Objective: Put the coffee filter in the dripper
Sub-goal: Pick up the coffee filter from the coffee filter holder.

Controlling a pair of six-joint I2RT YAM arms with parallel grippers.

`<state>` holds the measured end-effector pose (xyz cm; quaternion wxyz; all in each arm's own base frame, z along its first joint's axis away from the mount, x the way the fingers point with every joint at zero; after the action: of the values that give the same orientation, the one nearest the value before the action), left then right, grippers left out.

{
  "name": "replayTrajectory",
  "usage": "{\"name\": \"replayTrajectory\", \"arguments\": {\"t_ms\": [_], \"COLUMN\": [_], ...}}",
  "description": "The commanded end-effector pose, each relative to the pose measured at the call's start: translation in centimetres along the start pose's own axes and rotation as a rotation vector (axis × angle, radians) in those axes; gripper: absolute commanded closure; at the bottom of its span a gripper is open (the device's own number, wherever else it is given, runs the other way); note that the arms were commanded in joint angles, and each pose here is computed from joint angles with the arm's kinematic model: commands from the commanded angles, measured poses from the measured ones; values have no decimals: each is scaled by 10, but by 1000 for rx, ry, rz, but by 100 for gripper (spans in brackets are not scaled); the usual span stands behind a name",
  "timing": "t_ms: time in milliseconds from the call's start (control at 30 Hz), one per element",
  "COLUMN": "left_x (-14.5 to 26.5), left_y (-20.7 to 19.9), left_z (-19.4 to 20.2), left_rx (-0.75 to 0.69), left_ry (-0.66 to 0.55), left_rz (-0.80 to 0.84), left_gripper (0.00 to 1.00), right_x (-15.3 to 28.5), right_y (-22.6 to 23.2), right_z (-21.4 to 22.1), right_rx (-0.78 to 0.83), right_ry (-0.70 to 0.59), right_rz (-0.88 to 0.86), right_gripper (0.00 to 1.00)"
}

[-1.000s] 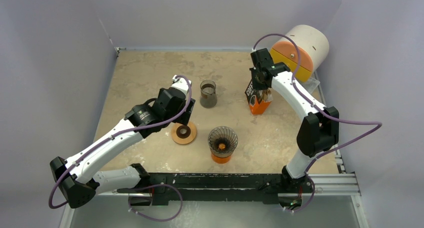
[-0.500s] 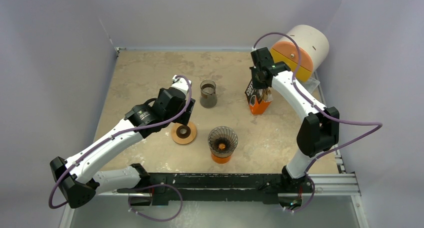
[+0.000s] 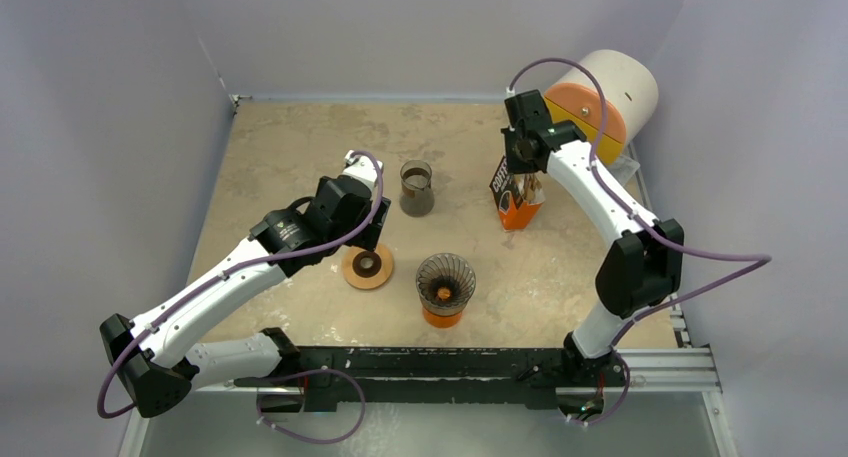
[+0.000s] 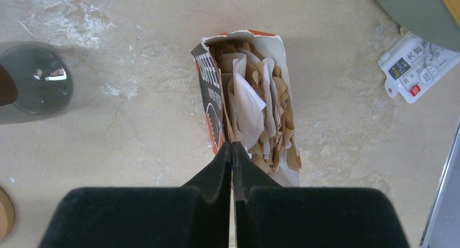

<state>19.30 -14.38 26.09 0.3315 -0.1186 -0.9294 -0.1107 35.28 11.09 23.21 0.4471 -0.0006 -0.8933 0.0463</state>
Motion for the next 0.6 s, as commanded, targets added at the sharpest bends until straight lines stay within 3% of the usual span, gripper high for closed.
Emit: {"name": "replayTrajectory", "arguments": {"t_ms": [0, 567], "left_x": [-1, 2], "left_y": [1, 2], "left_z": [-4, -4], "left_rx": [-6, 0], "left_ry": [-14, -22], "left_rz": [-4, 3], "left_gripper": [22, 22], "right_x": [34, 75], "right_y": [-8, -13], "right_z": [-22, -29], "right_rx": [-10, -7], "right_ry": [-113, -184], "right_rz": [8, -34], "right_gripper": [100, 100]}}
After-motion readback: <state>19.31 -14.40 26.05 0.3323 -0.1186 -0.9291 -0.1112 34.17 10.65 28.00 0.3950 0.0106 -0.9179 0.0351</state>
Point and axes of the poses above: each gripper's point midway between its finger pads, its own x axis back along the fingers, its own y axis along the line the jaws close on, z = x × y, the point moved 7 cm from there along x, back along the fingers
